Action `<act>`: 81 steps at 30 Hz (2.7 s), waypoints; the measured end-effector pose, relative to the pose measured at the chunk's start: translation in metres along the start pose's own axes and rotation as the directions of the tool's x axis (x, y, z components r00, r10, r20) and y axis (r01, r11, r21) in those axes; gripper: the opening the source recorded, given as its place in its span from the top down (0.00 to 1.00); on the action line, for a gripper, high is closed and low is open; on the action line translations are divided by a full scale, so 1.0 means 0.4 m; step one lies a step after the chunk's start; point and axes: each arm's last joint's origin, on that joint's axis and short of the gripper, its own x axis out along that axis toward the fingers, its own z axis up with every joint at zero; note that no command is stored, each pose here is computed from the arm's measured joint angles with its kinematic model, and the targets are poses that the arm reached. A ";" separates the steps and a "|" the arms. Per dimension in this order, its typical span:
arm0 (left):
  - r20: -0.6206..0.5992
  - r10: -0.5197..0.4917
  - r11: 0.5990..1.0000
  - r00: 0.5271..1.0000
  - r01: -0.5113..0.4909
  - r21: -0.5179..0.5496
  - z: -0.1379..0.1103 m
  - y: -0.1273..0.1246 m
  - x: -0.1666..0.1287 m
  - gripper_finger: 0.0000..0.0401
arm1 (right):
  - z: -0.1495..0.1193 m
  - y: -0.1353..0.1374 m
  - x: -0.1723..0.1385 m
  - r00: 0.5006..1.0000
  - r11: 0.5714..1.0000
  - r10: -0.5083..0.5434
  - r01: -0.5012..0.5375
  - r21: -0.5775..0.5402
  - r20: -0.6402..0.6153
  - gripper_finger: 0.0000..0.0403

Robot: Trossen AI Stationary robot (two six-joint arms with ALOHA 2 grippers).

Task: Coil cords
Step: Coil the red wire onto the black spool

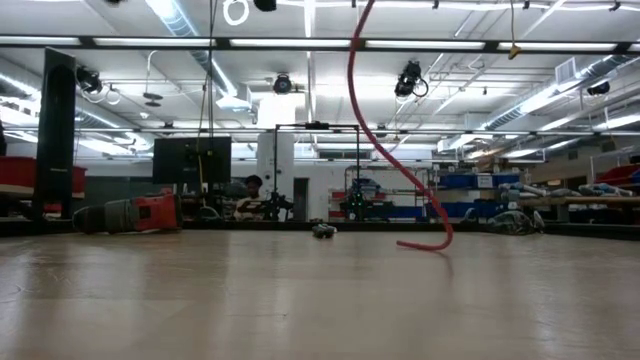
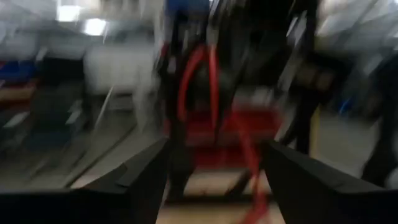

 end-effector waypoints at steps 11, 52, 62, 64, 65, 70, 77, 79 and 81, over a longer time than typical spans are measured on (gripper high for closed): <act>-0.466 0.179 0.969 0.867 -0.073 0.236 0.176 -0.050 0.049 0.38 | -0.007 -0.070 0.045 0.979 0.988 0.151 -0.148 0.031 -0.137 1.00; -0.554 0.239 0.947 0.797 -0.065 0.316 0.213 -0.050 0.061 0.54 | -0.016 -0.122 0.150 0.964 0.976 0.218 -0.214 0.042 -0.150 1.00; -0.557 0.250 0.946 0.792 -0.077 0.316 0.212 -0.049 0.060 0.77 | -0.012 -0.122 0.151 0.967 0.976 0.217 -0.212 0.047 -0.137 1.00; -0.555 0.255 0.944 0.792 -0.081 0.319 0.212 -0.048 0.060 0.85 | -0.012 -0.122 0.151 0.967 0.976 0.218 -0.214 0.046 -0.134 1.00; -0.553 0.260 0.943 0.791 -0.086 0.321 0.212 -0.048 0.060 0.90 | -0.012 -0.122 0.150 0.967 0.976 0.218 -0.214 0.045 -0.134 1.00; -0.546 0.280 0.941 0.790 -0.112 0.320 0.213 -0.047 0.060 0.98 | -0.005 -0.107 0.135 0.969 0.975 0.220 -0.221 0.004 -0.112 0.99; -0.494 0.233 0.954 0.838 -0.099 0.282 0.230 -0.053 0.071 1.00 | 0.039 -0.085 0.056 0.999 0.997 0.028 -0.026 -0.068 0.025 0.90; -0.469 0.209 0.962 0.858 -0.093 0.259 0.238 -0.058 0.074 1.00 | 0.053 -0.075 0.027 0.998 0.997 -0.004 0.010 -0.081 0.070 0.86; -0.426 0.193 0.968 0.884 -0.099 0.232 0.249 -0.059 0.077 1.00 | 0.068 -0.059 -0.002 0.992 0.995 -0.017 0.030 -0.100 0.122 0.82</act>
